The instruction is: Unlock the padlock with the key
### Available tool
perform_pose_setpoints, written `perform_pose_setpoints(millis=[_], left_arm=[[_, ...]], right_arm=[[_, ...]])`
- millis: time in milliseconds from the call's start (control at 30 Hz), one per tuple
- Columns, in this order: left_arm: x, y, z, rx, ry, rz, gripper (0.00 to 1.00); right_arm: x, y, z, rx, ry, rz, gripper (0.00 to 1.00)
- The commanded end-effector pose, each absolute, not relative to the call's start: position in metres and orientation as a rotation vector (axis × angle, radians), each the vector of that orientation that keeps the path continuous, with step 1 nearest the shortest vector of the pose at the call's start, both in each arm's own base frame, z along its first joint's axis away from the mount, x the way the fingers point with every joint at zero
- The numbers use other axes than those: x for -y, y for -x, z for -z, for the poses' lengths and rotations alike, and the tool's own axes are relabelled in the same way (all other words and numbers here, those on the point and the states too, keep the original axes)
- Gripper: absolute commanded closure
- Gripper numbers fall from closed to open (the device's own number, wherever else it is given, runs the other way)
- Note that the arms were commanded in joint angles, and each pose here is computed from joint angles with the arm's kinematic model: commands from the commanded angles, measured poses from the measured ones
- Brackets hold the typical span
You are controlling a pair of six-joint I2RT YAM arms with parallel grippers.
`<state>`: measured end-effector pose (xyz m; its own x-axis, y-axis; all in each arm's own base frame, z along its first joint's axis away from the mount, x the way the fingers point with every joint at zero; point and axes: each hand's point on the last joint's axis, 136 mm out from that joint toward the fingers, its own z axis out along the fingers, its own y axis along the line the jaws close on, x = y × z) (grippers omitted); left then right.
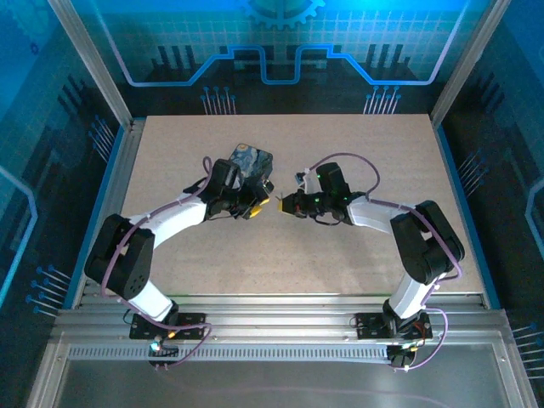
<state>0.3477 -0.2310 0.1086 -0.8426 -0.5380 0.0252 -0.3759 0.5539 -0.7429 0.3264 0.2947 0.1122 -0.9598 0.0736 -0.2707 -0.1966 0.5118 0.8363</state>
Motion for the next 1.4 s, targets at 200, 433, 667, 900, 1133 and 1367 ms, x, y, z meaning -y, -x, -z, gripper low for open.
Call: perform_pose_setpoints(millis=[200, 433, 667, 900, 1133, 1367], left_arm=[[0.249, -0.359, -0.140, -2.447, 0.649, 1.391, 0.60], [0.253, -0.363, -0.135, -2.430, 0.655, 1.436, 0.55], [0.256, -0.368, -0.139, -2.365, 0.738, 1.545, 0.54], [0.257, -0.369, -0.148, -2.371, 0.683, 1.535, 0.61], [0.261, -0.363, -0.148, -2.388, 0.653, 1.547, 0.66], [0.271, -0.363, -0.155, -2.385, 0.597, 1.570, 0.69]], right_arm=[[-0.289, -0.326, -0.130, -2.457, 0.144, -1.431, 0.94], [-0.288, -0.320, -0.145, -2.441, 0.235, -1.476, 0.93], [-0.287, -0.313, -0.148, -2.496, 0.315, -1.445, 0.93], [-0.291, -0.313, -0.143, -2.507, 0.326, -1.446, 0.93], [-0.294, -0.314, -0.146, -2.494, 0.333, -1.452, 0.93], [-0.297, -0.315, -0.146, -2.495, 0.334, -1.458, 0.93]])
